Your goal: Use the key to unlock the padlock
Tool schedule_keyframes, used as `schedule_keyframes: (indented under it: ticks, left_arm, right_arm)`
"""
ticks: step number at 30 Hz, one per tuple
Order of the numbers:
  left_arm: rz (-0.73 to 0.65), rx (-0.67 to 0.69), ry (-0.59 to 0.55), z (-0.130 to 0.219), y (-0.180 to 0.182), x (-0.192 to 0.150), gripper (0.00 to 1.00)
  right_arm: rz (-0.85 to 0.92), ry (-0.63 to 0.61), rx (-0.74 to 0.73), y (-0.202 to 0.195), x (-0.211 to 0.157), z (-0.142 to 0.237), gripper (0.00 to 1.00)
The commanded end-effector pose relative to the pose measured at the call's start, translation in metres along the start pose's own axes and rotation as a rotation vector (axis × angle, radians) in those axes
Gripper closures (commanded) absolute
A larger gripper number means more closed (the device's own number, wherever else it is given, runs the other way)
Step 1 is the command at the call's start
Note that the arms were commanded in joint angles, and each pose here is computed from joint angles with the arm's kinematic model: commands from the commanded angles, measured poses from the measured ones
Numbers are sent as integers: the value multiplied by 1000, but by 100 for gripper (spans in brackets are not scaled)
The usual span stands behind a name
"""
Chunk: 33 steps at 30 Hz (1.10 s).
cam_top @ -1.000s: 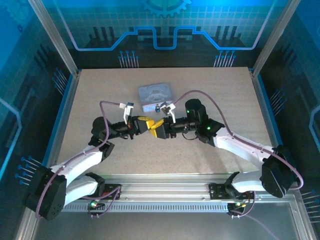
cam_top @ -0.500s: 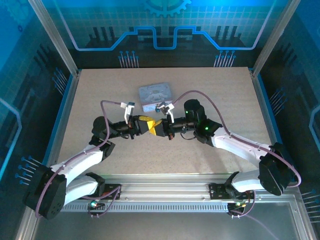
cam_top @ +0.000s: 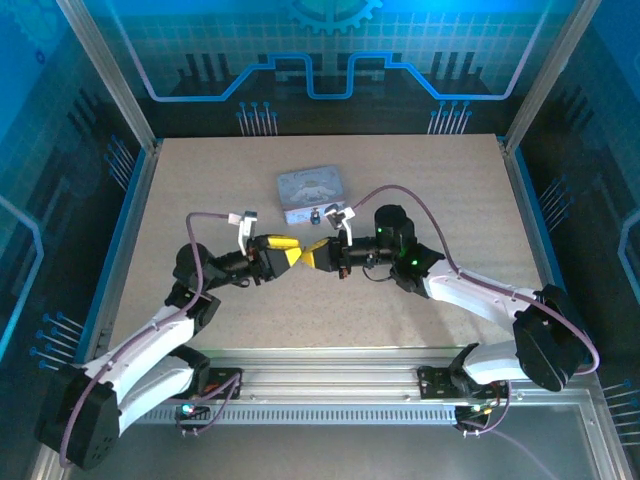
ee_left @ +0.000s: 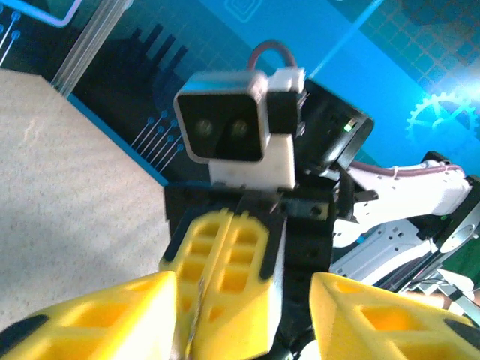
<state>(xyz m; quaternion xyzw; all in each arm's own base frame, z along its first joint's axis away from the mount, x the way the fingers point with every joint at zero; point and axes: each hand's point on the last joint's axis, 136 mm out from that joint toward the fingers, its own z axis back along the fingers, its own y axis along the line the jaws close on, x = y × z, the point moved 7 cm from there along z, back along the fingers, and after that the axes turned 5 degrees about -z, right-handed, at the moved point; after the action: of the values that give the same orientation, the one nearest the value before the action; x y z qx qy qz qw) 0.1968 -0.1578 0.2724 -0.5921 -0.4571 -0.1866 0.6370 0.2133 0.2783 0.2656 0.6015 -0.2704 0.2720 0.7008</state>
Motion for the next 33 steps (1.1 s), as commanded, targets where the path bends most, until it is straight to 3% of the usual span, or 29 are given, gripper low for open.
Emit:
schedule_keyframes:
  ticks: [1,9,23,33]
  left_arm:
    - [12,19,7,6,6,-11,57]
    - [26,13,11,8,10,-16,76]
    - [58,-82,-4,-1,12,-11,83]
    - [76,-90,9,-1,14,-16,97]
  right_arm:
    - [21,-42,19,6,6,6,100]
    - [28,-50,37,9,8,10,100]
    - [27,-35,67,11,10,8,100]
    - [12,-29,61,7,11,4,100]
